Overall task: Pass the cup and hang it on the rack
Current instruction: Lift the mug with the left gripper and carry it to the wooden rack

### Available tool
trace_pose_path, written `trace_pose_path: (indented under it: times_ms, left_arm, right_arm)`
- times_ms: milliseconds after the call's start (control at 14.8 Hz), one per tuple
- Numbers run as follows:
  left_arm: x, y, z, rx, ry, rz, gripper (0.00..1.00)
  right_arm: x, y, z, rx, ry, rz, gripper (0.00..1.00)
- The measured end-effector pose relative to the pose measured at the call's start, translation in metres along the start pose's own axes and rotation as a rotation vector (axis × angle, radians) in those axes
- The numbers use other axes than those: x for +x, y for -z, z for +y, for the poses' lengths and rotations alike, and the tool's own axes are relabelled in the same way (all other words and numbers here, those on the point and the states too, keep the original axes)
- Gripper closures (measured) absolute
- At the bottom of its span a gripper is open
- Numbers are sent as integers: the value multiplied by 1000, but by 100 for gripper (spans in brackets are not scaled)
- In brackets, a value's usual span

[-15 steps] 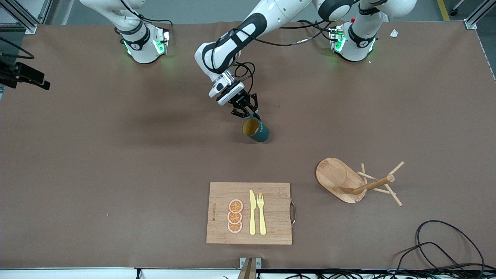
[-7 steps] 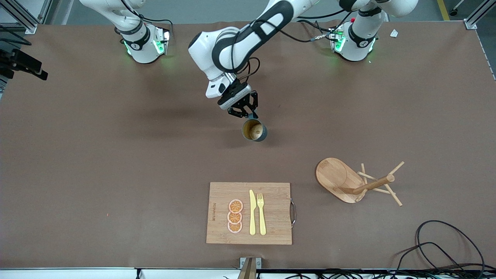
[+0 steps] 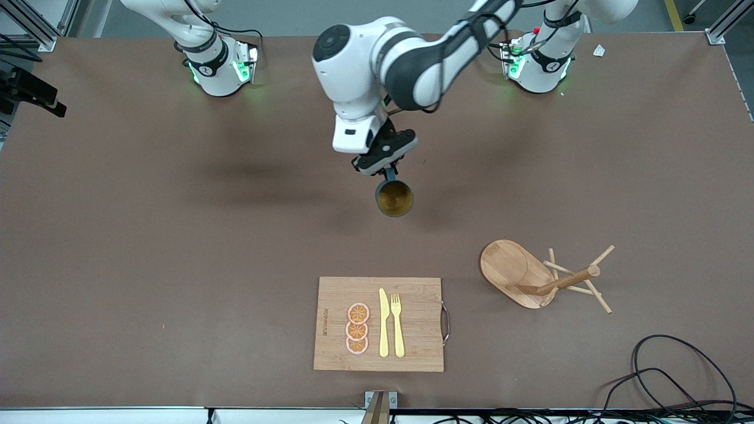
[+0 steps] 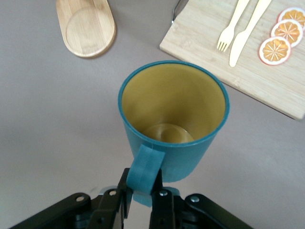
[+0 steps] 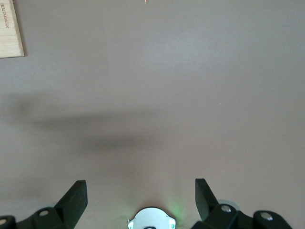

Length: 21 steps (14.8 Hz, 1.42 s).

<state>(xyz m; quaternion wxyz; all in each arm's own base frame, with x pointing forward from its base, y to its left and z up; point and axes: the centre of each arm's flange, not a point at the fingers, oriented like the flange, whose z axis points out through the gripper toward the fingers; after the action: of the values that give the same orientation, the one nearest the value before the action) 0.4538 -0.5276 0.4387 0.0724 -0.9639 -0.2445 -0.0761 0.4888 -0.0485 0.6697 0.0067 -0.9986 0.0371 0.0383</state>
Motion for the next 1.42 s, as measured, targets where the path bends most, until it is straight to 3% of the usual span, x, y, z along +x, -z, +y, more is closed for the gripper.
trace_pose_path:
  times_ms: [472,742,1012,1417]
  left_arm:
    - [136,49,-67,-193,25,-327,80]
    - [186,58,-98,-322,83,-501,80]
    - [238,41,-134,-417,113,-667,80]
    - [333,-13,-235,-565,118,-901,80]
  right_arm:
    - [1,0,0,2,1,5,0]
    - [2,2,-1,5,1,20,0]
    - [3,2,-1,6,1,23,0]
    - [3,1,-2,6,3,22,0]
